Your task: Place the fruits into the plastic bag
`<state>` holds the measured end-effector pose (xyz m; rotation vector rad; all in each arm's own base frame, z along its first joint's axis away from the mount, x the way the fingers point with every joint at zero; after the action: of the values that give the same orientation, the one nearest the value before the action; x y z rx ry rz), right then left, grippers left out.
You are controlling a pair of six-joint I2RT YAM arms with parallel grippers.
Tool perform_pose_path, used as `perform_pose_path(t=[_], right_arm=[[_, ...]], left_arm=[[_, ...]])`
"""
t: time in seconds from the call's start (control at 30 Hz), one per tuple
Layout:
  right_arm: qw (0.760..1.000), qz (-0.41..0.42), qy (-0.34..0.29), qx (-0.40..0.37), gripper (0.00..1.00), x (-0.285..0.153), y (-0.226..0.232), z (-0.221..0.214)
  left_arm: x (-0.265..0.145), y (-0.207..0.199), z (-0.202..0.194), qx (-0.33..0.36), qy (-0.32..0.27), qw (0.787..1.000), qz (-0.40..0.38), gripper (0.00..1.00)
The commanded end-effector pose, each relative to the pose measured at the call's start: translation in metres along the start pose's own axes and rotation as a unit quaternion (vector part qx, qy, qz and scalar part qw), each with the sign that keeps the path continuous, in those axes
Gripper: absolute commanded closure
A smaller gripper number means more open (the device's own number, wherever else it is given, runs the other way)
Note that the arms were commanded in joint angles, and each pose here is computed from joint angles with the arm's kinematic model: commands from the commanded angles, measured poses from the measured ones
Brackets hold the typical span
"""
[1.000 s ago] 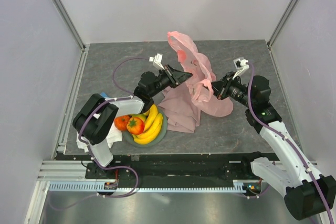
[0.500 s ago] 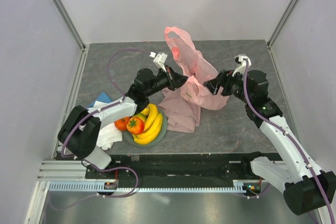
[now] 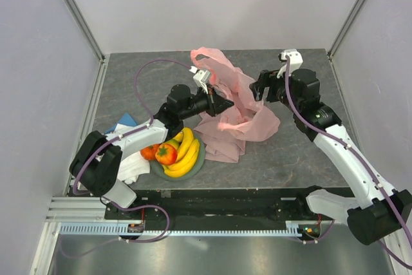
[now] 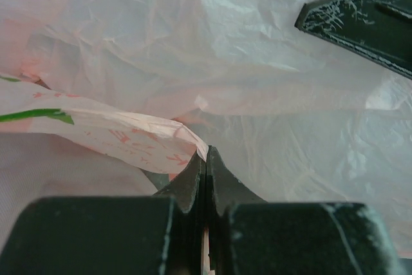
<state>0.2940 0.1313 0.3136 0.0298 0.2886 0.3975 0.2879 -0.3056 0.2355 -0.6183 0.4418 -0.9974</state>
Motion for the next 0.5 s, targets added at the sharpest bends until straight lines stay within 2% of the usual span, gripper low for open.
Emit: perform_pose_path(t=[0.0, 0.17, 0.27, 0.33, 0.37, 0.47], right_arm=[[0.997, -0.052, -0.023, -0.044, 0.16, 0.001, -0.012, 0.025], [0.999, -0.016, 0.013, -0.044, 0.2, 0.015, 0.002, 0.008], [0.998, -0.004, 0.033, -0.046, 0.36, 0.023, 0.009, -0.006], [0.998, 0.002, 0.041, -0.042, 0.52, 0.027, 0.011, -0.01], [0.998, -0.003, 0.04, -0.041, 0.7, 0.028, 0.011, -0.01], [0.997, -0.064, 0.028, -0.042, 0.95, 0.027, -0.003, 0.007]], left_arm=[[-0.003, -0.025, 0.023, 0.059, -0.018, 0.997, -0.036, 0.98], [-0.003, -0.027, 0.027, 0.064, -0.02, 0.997, -0.033, 0.98], [-0.001, -0.028, 0.029, 0.068, -0.019, 0.997, -0.033, 0.98], [0.001, -0.027, 0.031, 0.072, -0.018, 0.997, -0.03, 0.98], [0.001, -0.027, 0.031, 0.076, -0.016, 0.997, -0.028, 0.99], [-0.002, -0.025, 0.041, 0.08, -0.033, 0.996, -0.002, 0.98]])
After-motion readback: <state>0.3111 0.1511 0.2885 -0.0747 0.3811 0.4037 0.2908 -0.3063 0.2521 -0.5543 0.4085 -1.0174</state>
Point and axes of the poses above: each gripper's point midway between its finger pads, its own x axis out along the fingers, its own y axis along the line the jaws close on, z = x × y, the point moved 6 cm from there along -x, back along the fingers, and after that the axes turned 9 degrees about -x, right-handed, at the moved point
